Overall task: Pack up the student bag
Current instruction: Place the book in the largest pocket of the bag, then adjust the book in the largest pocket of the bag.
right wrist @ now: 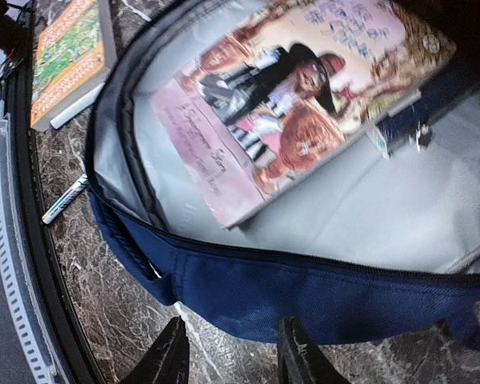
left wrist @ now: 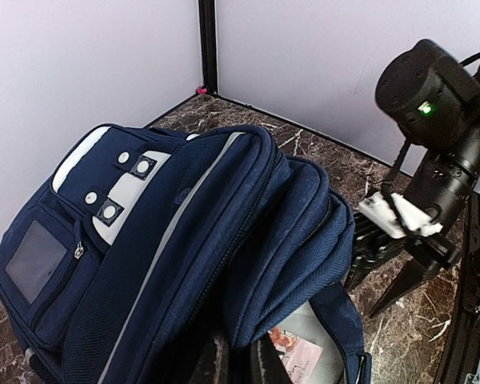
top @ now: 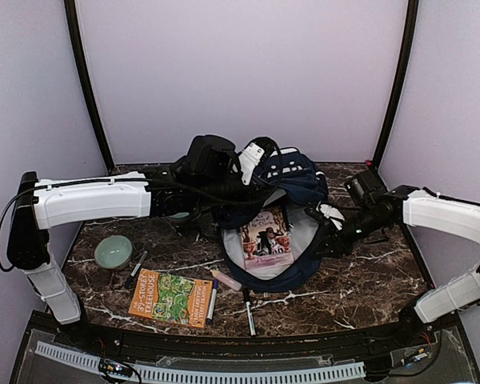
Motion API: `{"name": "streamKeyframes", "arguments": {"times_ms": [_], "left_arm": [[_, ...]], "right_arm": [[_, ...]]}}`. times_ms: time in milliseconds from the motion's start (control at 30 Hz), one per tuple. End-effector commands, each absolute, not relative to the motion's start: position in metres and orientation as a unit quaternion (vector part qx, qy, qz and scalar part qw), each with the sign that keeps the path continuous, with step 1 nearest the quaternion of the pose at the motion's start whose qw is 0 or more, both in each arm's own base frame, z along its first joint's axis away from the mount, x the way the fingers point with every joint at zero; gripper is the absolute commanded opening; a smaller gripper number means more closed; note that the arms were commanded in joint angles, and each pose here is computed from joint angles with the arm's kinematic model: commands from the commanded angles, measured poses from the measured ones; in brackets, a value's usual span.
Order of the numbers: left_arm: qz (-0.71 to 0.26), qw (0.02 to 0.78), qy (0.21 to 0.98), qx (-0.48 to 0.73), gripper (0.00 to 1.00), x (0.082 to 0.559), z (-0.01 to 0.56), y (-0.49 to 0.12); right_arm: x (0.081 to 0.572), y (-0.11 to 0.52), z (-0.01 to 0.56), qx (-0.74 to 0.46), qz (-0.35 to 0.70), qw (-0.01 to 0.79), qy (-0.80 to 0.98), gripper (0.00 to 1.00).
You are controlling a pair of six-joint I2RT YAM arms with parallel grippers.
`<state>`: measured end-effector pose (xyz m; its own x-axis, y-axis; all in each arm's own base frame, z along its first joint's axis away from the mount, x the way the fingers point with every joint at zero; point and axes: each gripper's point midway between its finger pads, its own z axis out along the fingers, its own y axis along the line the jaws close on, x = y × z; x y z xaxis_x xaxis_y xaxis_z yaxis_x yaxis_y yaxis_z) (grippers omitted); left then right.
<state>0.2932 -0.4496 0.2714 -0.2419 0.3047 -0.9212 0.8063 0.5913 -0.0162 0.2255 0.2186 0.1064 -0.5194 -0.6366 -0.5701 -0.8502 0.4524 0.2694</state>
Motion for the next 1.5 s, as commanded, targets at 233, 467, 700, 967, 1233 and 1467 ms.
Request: {"name": "streamKeyframes", "arguments": {"times_ms": [233,467,700,967,1233,1467], "left_arm": [[-0.332,0.533,0.694,0.353,0.0,0.274,0.337,-0.45],[-0.337,0.507,0.701,0.372,0.0,0.267,0.324,-0.454],[-0.341,0.5,0.705,0.371,0.0,0.265,0.321,-0.457],[-0.342,0.508,0.701,0.366,0.0,0.263,0.332,-0.452],[-0.346,0.503,0.699,0.373,0.0,0.261,0.335,-0.454],[-0.352,0.493,0.699,0.38,0.0,0.254,0.331,-0.455]], "right_arm": [[0.22,0.241,0.113,-0.582,0.158,0.279,0.747,0.33],[0.233,0.277,0.12,-0.635,0.122,0.314,0.695,0.4],[0.239,0.307,0.1,-0.681,0.068,0.324,0.653,0.45],[0.234,0.335,0.082,-0.727,0.002,0.338,0.598,0.6],[0.268,0.346,0.066,-0.696,-0.072,0.361,0.616,0.58],[0.303,0.347,0.074,-0.656,-0.107,0.393,0.635,0.49]]}}
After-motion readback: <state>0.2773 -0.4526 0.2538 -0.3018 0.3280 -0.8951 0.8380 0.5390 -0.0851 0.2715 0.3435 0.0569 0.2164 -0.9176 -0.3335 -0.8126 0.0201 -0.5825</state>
